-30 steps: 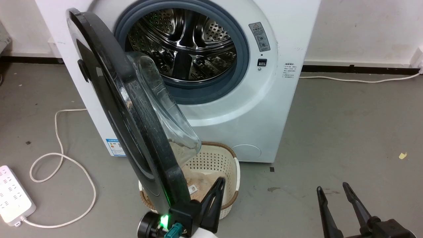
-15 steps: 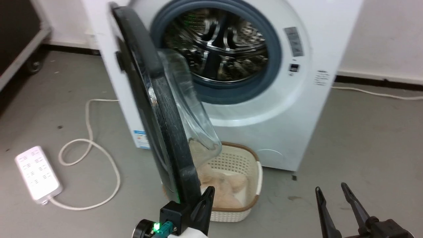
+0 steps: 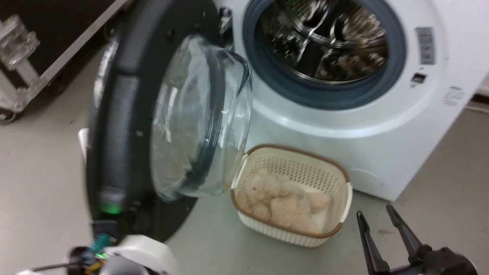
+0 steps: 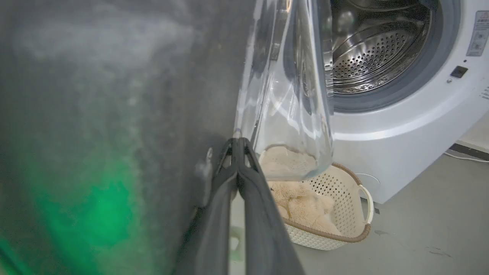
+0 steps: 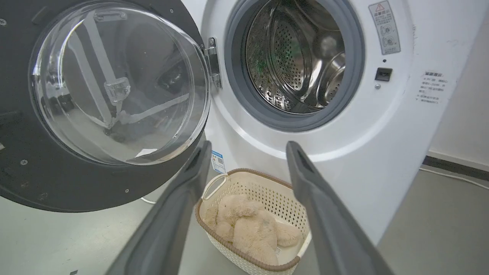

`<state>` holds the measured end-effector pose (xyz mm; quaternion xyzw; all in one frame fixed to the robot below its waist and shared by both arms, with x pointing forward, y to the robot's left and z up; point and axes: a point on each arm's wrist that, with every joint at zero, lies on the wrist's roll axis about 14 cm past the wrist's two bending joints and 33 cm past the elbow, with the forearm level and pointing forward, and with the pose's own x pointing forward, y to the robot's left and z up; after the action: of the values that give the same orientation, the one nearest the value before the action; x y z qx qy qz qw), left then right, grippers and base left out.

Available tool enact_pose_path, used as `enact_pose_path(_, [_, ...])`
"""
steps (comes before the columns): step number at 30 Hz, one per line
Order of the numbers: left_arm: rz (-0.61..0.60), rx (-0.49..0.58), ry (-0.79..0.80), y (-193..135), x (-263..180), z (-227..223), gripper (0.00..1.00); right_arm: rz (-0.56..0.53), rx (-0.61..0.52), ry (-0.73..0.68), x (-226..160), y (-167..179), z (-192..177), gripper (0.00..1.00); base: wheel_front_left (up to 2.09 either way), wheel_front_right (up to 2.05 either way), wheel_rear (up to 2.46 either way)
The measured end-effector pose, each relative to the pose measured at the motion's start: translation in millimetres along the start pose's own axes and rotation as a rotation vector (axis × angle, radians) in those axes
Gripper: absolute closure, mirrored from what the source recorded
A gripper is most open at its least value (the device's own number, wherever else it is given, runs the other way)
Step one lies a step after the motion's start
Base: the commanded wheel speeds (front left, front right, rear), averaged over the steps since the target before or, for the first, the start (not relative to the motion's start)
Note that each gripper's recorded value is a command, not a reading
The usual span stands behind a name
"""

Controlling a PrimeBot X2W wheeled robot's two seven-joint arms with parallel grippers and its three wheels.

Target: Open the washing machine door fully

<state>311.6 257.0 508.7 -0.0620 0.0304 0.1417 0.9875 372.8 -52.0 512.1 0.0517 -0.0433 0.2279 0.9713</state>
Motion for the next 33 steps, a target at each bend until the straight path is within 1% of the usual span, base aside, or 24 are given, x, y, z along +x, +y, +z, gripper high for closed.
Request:
enact_pose_path(6, [0.156,0.02,-0.005,65,20,19,1.0,0.056,-0.004,0.036,23,10,-19,0.0,0.0,0.0,0.0])
enact_pose_path(9, [0.221,0.073,0.01,99,32,29,1.0,0.068,-0.009,0.041,34,10,-26,0.0,0.0,0.0,0.0])
enact_pose_path(14, [0.327,0.125,0.017,150,50,45,1.0,0.064,-0.014,0.069,48,-2,-40,0.0,0.0,0.0,0.0])
enact_pose_path(19, [0.406,0.161,0.003,188,64,58,1.0,0.057,-0.014,0.114,48,-12,-57,0.0,0.0,0.0,0.0])
enact_pose_path(22, [0.411,0.181,0.0,196,73,58,1.0,0.042,-0.017,0.13,46,-19,-61,0.0,0.0,0.0,0.0])
enact_pose_path(26, [0.399,0.188,0.007,196,78,50,1.0,0.026,-0.022,0.133,44,-24,-61,0.0,0.0,0.0,0.0])
enact_pose_path(30, [0.371,0.201,-0.053,190,77,55,1.0,0.021,-0.029,0.117,42,-24,-54,0.0,0.0,0.0,0.0])
enact_pose_path(33, [0.323,0.212,-0.095,178,77,61,1.0,0.005,-0.036,0.085,42,-28,-42,0.0,0.0,0.0,0.0])
